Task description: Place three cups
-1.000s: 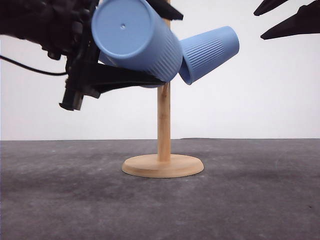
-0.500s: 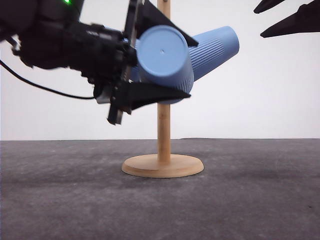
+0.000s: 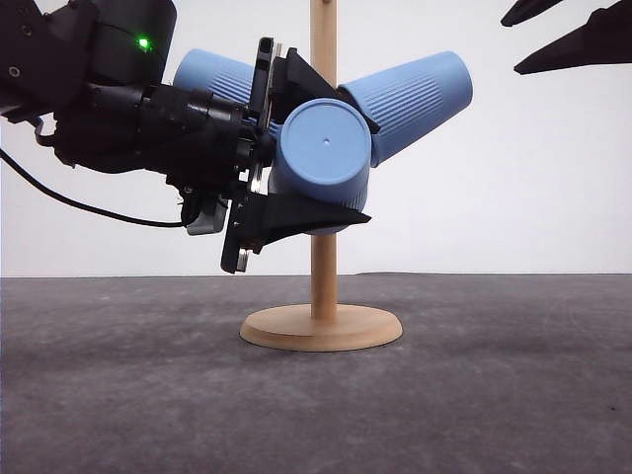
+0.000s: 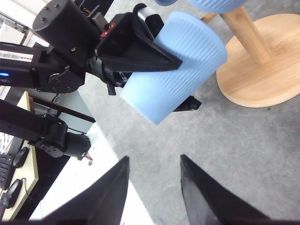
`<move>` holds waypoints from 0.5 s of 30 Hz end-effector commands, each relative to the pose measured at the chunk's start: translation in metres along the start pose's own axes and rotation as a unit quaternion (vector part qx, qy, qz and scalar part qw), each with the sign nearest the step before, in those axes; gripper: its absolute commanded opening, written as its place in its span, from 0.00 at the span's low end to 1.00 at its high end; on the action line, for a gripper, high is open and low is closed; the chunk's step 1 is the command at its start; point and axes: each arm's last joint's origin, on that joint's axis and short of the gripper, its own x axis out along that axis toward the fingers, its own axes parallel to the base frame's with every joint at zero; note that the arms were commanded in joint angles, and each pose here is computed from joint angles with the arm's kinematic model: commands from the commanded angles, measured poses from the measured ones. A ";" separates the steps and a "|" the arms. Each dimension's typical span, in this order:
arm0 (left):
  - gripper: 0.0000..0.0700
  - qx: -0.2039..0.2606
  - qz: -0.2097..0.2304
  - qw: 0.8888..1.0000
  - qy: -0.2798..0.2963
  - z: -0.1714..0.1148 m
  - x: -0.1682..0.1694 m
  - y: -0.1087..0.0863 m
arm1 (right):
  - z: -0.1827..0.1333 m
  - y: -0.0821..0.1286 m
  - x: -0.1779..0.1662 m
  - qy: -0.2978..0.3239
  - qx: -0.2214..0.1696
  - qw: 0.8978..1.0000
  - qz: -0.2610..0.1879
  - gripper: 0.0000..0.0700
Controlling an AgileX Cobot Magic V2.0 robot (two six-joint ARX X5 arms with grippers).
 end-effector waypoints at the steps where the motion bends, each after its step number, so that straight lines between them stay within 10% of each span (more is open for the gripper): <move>1: 0.62 0.004 -0.005 1.000 -0.001 0.003 0.002 0.000 | 0.005 0.002 0.000 -0.004 -0.015 1.000 0.006 0.31; 15: 0.73 0.011 -0.011 1.000 -0.002 0.009 0.005 0.003 | 0.004 0.004 0.003 0.003 -0.018 1.000 0.013 0.31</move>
